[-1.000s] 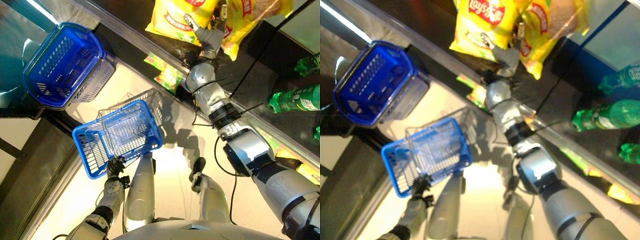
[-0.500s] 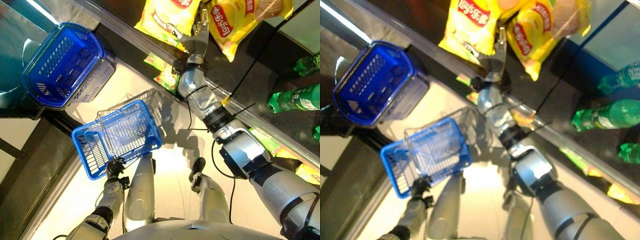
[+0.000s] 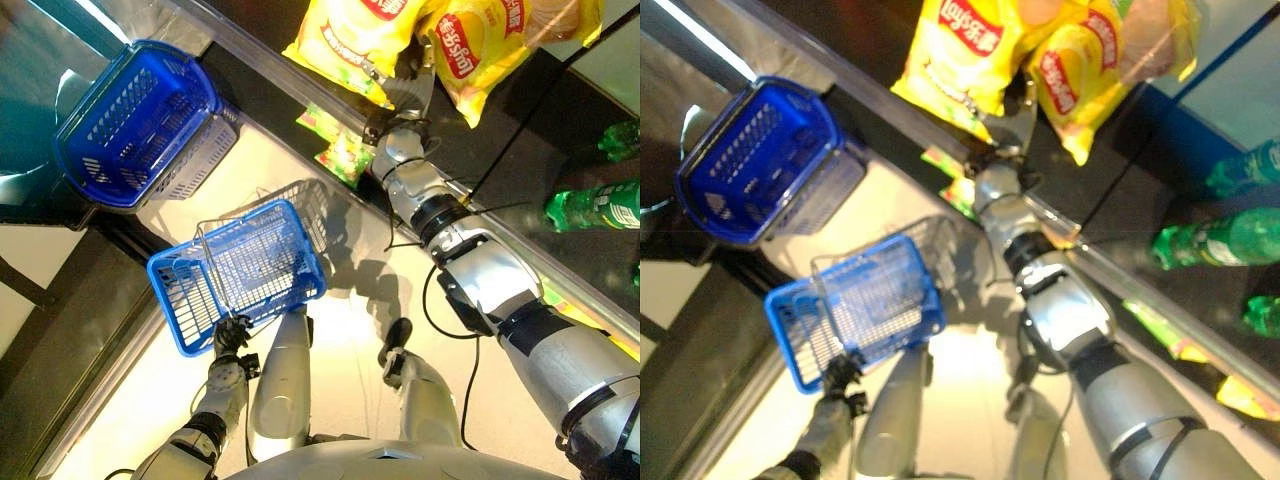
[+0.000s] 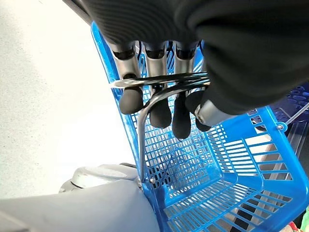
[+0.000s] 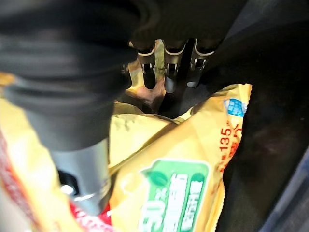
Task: Pick up the snacks into the basket
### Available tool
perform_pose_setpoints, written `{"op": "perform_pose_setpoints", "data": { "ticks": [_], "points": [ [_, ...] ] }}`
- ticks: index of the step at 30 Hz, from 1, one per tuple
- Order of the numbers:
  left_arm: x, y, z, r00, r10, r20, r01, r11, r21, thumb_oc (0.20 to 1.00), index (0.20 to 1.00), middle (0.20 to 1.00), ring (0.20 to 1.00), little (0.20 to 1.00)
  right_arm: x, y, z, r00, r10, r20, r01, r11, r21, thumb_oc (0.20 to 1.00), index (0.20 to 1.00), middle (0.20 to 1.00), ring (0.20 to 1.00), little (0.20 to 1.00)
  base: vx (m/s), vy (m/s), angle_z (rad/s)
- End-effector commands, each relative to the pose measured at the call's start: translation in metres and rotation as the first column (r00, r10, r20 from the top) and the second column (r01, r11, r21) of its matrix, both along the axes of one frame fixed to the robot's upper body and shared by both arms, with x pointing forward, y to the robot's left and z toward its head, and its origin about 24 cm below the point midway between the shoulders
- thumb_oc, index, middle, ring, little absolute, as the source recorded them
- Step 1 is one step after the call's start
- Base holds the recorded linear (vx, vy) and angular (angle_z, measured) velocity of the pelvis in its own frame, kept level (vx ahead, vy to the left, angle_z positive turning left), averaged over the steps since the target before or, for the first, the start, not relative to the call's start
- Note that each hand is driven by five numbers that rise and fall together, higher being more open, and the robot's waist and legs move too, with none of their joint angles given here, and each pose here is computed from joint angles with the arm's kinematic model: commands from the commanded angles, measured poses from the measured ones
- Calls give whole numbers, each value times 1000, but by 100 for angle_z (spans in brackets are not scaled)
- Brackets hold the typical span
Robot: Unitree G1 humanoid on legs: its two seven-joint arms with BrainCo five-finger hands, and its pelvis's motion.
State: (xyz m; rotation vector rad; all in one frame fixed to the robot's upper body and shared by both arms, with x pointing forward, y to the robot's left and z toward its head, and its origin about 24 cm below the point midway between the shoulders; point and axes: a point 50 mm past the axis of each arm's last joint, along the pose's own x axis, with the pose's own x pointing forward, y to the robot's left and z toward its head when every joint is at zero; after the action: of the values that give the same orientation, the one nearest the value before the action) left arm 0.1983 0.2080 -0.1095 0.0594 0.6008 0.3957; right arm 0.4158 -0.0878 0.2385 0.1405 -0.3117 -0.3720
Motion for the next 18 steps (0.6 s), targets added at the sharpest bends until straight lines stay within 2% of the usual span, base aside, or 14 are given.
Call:
{"op": "perform_pose_setpoints", "data": {
  "ticks": [1,6,16,17,18],
  "points": [
    [-2,7,-1,999,-38,-31,40,998,54,200,200,200,200,200,-2,-9,59,985,1,171,-8,999,39,1000,1000,1000,1000,1000,10,-2,4],
    [1,8,0,998,-58,-26,60,997,58,200,200,200,200,200,0,-24,73,984,3,180,-11,999,43,1000,1000,1000,1000,1000,18,-8,8],
    [-1,11,0,997,-69,-34,70,997,41,200,200,200,200,200,-1,-14,83,973,119,199,-117,993,-18,1000,1000,1000,1000,1000,9,-3,2],
    [-1,11,-1,997,-69,-38,71,997,37,200,200,200,200,200,0,-15,83,972,128,195,-126,992,-25,733,733,733,733,733,8,-7,3],
    [-1,11,-1,997,-69,-38,71,997,37,200,200,200,200,200,0,-15,83,972,129,195,-126,992,-25,567,567,567,567,567,7,-4,4]
  ]
}}
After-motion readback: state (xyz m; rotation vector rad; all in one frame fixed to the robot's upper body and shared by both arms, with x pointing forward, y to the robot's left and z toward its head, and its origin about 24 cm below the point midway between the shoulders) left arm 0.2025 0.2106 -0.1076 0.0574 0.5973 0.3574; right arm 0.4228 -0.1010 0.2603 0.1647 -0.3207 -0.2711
